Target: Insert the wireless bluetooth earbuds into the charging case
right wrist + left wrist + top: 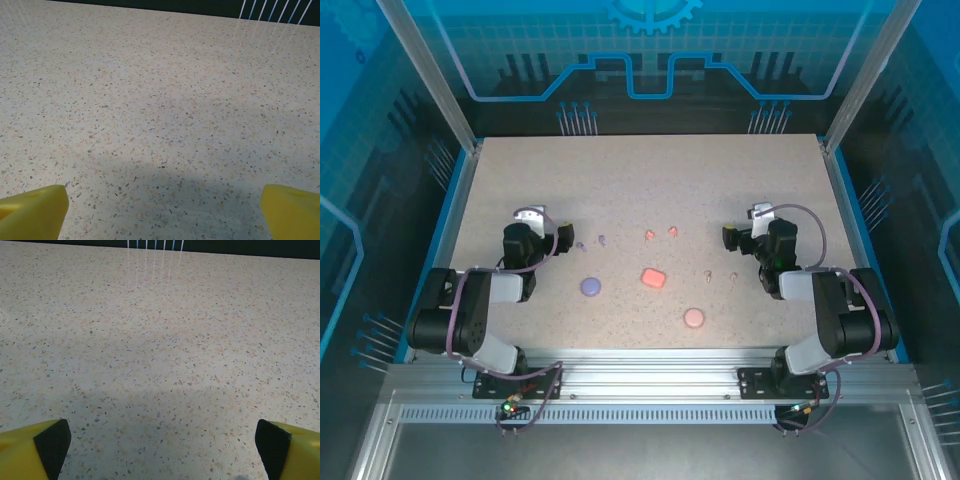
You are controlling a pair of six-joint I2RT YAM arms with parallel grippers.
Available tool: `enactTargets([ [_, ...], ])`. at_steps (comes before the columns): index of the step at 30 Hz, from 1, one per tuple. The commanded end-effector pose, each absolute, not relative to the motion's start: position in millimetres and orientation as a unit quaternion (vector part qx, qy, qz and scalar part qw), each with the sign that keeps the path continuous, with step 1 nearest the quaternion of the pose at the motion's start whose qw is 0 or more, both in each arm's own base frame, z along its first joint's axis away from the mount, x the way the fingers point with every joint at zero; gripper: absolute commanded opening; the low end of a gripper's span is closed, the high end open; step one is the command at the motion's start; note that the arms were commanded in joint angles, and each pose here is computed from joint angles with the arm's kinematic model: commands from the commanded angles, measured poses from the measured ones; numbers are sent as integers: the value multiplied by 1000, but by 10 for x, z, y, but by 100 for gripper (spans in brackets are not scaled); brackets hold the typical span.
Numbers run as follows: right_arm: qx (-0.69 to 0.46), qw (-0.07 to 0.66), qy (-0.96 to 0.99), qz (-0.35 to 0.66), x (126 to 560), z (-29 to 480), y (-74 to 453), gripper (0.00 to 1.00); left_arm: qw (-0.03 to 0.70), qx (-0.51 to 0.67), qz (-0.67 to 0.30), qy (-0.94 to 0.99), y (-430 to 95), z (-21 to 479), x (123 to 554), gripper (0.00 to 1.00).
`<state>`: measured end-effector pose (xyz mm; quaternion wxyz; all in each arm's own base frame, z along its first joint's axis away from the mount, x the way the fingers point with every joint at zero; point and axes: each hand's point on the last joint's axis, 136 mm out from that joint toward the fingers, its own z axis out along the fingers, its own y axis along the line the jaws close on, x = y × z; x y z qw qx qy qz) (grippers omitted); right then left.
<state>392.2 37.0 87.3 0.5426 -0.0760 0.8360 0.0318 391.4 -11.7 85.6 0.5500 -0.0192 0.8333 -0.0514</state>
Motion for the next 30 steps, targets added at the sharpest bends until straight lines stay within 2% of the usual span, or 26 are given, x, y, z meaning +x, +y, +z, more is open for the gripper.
enactTargets([
  [1,-80,550,831,31,3965,937,351,100,554,-20,-54,831,-99,899,3956,99],
  [24,-74,551,830,35,3965,942,313,100,553,-28,-53,831,-61,906,3965,99],
  [30,8,528,849,-3,3913,1398,58,100,536,-68,-23,841,92,1193,3979,99],
])
